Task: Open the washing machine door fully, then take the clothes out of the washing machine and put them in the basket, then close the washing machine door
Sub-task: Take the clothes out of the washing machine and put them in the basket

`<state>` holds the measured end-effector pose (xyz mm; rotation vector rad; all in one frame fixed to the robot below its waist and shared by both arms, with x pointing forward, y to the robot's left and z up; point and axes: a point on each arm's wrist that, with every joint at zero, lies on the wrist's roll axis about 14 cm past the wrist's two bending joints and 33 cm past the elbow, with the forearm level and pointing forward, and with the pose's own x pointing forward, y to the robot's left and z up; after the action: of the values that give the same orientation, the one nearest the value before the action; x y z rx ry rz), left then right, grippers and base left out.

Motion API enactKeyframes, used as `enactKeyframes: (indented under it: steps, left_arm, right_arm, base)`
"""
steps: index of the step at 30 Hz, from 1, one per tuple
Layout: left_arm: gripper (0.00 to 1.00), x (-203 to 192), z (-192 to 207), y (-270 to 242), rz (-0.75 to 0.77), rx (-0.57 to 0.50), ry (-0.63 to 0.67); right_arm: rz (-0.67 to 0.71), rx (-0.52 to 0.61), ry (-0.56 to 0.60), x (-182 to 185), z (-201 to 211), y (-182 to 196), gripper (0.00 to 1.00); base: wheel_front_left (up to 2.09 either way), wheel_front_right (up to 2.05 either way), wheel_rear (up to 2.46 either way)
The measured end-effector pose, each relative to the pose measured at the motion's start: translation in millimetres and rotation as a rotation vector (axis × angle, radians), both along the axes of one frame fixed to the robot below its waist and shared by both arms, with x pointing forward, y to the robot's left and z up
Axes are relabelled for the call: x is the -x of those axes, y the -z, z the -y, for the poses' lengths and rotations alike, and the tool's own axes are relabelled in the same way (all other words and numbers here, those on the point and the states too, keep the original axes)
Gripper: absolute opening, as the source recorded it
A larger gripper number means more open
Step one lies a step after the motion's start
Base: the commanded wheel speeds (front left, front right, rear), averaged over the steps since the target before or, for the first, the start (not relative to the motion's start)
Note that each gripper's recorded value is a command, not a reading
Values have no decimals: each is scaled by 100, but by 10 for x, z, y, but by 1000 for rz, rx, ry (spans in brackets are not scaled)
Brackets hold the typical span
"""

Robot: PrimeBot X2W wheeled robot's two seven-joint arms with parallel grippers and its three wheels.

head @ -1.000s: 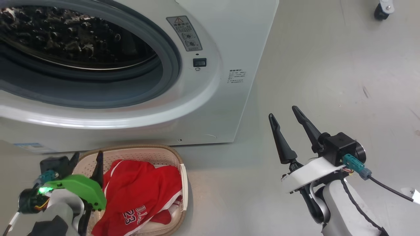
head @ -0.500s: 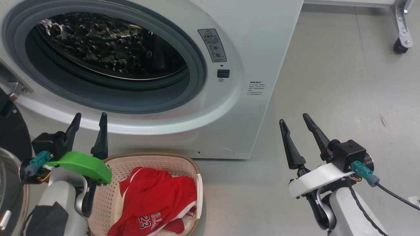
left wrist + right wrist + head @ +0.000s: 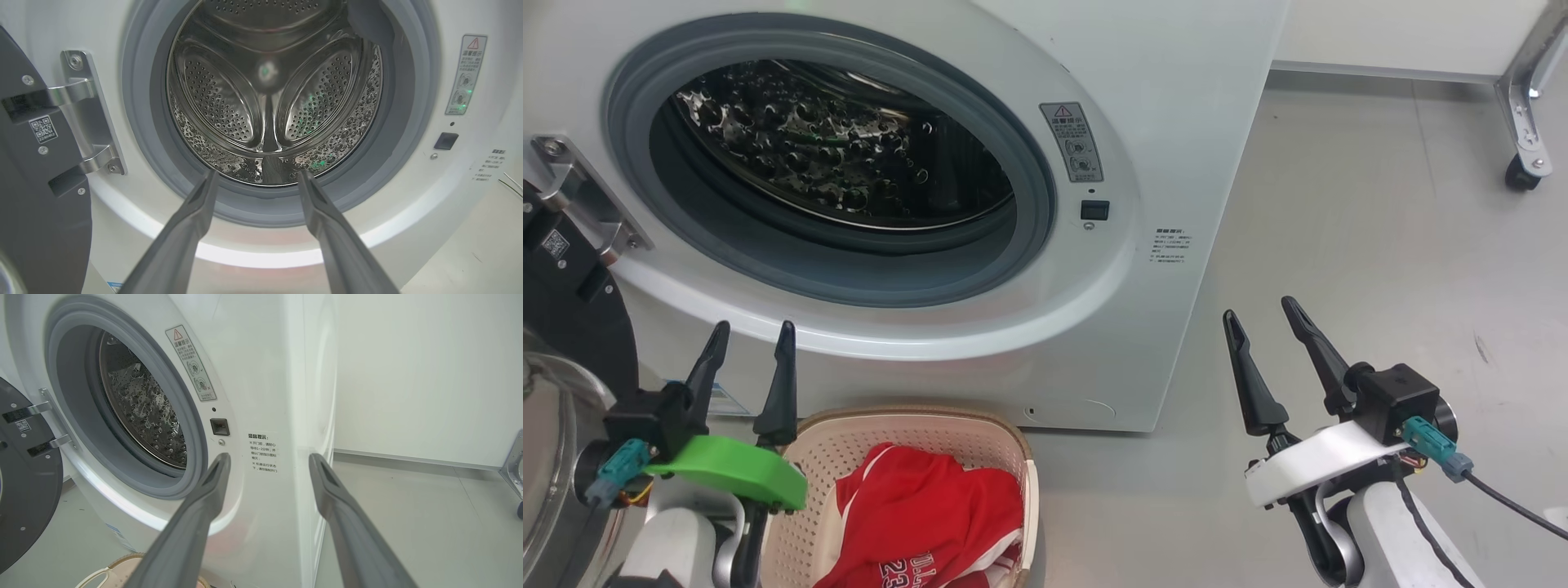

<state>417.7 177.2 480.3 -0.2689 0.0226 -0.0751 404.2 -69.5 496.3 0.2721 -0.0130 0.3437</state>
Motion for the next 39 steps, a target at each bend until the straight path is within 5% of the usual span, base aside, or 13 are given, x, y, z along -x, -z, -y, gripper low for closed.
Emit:
enactKeyframes:
  steps: [39]
  left_arm:
    - [100, 307, 182, -100, 48, 9, 31]
  right_arm:
    - [7, -10, 74, 132, 226, -40, 100]
  base:
    - [0, 0, 0]
